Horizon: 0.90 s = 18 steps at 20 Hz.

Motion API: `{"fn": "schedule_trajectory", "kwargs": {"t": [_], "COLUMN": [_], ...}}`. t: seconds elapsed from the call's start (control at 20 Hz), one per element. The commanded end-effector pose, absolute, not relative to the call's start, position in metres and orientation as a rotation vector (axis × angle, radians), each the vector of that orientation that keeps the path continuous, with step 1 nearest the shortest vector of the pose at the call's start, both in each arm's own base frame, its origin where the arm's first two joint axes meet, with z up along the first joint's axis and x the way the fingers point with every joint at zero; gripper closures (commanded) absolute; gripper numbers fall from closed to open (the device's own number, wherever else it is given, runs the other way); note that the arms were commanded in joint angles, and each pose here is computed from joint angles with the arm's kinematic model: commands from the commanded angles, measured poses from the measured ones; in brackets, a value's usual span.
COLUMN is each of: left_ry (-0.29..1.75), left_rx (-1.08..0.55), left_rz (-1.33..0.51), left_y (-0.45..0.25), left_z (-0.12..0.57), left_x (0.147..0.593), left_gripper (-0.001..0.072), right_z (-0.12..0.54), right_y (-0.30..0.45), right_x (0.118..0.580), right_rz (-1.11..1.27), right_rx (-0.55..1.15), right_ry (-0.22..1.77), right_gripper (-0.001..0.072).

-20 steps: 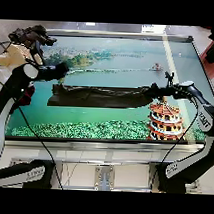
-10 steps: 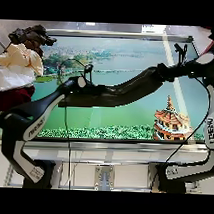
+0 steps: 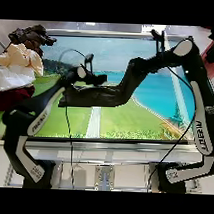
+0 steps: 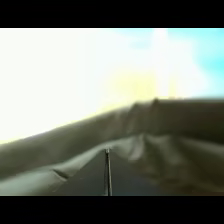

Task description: Fold the shirts.

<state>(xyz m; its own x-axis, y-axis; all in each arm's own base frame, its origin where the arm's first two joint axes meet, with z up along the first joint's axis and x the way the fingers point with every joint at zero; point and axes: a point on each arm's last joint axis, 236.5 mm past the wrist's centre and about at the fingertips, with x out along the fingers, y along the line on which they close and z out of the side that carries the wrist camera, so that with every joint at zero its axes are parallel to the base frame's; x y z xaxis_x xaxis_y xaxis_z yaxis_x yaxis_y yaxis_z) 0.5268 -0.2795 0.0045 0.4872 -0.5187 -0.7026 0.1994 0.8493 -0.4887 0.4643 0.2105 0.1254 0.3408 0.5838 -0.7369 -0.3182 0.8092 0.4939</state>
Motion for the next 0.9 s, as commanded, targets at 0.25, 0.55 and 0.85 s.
{"fn": "schedule_trajectory", "kwargs": {"t": [0.25, 0.55, 0.85], "left_ry": [0.548, 0.629, 0.642], "left_rx": [-0.262, -0.251, -0.23], "left_rz": [-0.275, -0.188, -0.195], "left_y": [-0.085, -0.029, -0.029], "left_z": [0.22, 0.202, 0.196], "left_x": [0.543, 0.531, 0.53], "left_gripper": [0.0695, 0.0694, 0.0694], "right_z": [0.12, 0.073, 0.073], "right_y": [0.394, 0.491, 0.488], "right_x": [0.466, 0.444, 0.463], "right_rz": [0.819, 0.893, 0.863], "right_rx": [0.401, 0.546, 0.623], "right_ry": [0.94, 0.96, 0.927], "right_gripper": [0.0682, 0.0676, 0.0178]}}
